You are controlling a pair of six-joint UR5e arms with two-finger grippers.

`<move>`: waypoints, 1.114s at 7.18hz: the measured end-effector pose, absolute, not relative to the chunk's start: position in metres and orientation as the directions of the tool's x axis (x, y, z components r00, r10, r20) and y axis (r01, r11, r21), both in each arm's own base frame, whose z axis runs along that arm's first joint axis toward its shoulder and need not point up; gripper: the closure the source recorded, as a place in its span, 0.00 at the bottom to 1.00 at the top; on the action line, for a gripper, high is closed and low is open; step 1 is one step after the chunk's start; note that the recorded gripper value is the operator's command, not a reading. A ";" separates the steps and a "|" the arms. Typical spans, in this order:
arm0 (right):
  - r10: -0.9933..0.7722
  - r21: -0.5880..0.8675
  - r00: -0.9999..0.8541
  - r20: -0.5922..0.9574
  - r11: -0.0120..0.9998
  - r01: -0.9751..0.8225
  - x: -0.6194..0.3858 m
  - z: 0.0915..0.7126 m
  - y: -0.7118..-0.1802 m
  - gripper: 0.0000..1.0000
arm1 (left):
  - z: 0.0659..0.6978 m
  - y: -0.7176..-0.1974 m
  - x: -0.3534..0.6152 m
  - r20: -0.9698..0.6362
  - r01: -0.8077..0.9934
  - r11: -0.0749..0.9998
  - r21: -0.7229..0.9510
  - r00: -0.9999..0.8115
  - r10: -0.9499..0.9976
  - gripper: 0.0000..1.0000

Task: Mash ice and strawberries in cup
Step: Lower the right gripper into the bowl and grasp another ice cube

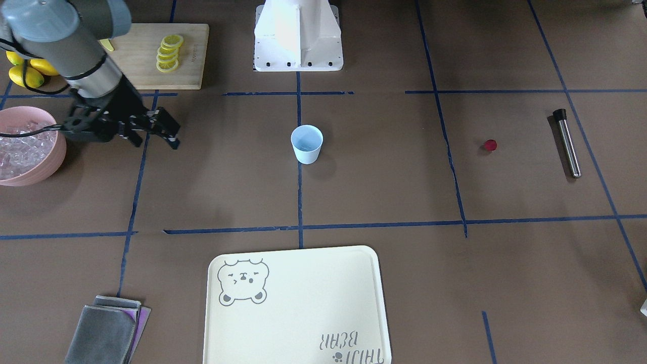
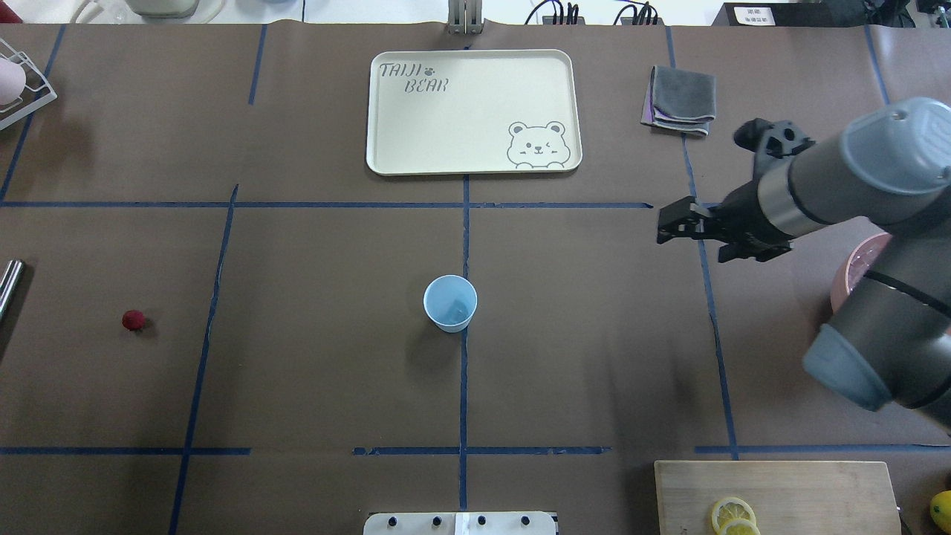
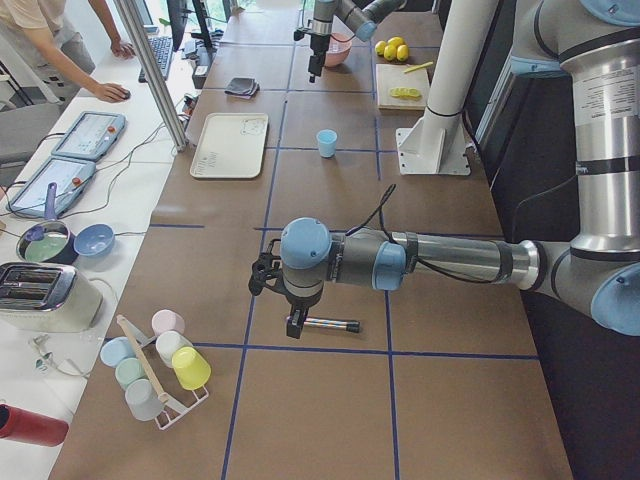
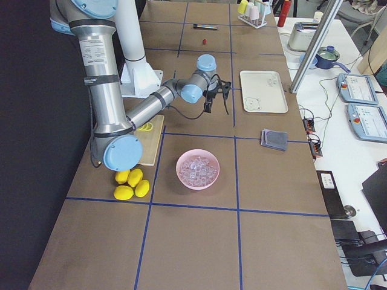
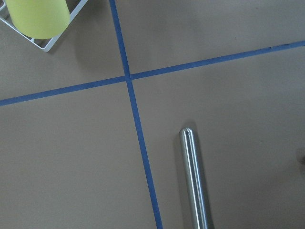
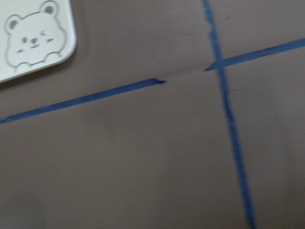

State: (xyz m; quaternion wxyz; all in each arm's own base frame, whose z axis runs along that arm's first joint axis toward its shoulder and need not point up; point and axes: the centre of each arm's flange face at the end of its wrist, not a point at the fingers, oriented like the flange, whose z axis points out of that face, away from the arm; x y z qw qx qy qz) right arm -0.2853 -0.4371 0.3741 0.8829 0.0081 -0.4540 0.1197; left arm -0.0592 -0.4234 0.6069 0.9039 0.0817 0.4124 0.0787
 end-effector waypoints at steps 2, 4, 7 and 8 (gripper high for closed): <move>0.225 -0.126 0.610 0.760 0.971 -0.201 -0.209 0.441 -0.416 0.01 | 0.607 -0.423 -0.059 -0.733 -0.075 0.974 0.213 0.647 0.210 0.00; 0.293 -0.183 0.637 0.713 0.955 -0.234 -0.159 0.481 -0.383 0.03 | 0.607 -0.423 -0.059 -0.733 -0.074 0.974 0.213 0.647 0.210 0.00; 0.356 -0.250 0.676 0.645 0.934 -0.254 -0.141 0.529 -0.364 0.03 | 0.607 -0.423 -0.059 -0.733 -0.074 0.974 0.213 0.647 0.210 0.00; 0.367 -0.260 0.684 0.630 0.930 -0.260 -0.141 0.538 -0.365 0.00 | 0.607 -0.423 -0.059 -0.733 -0.074 0.974 0.213 0.647 0.210 0.00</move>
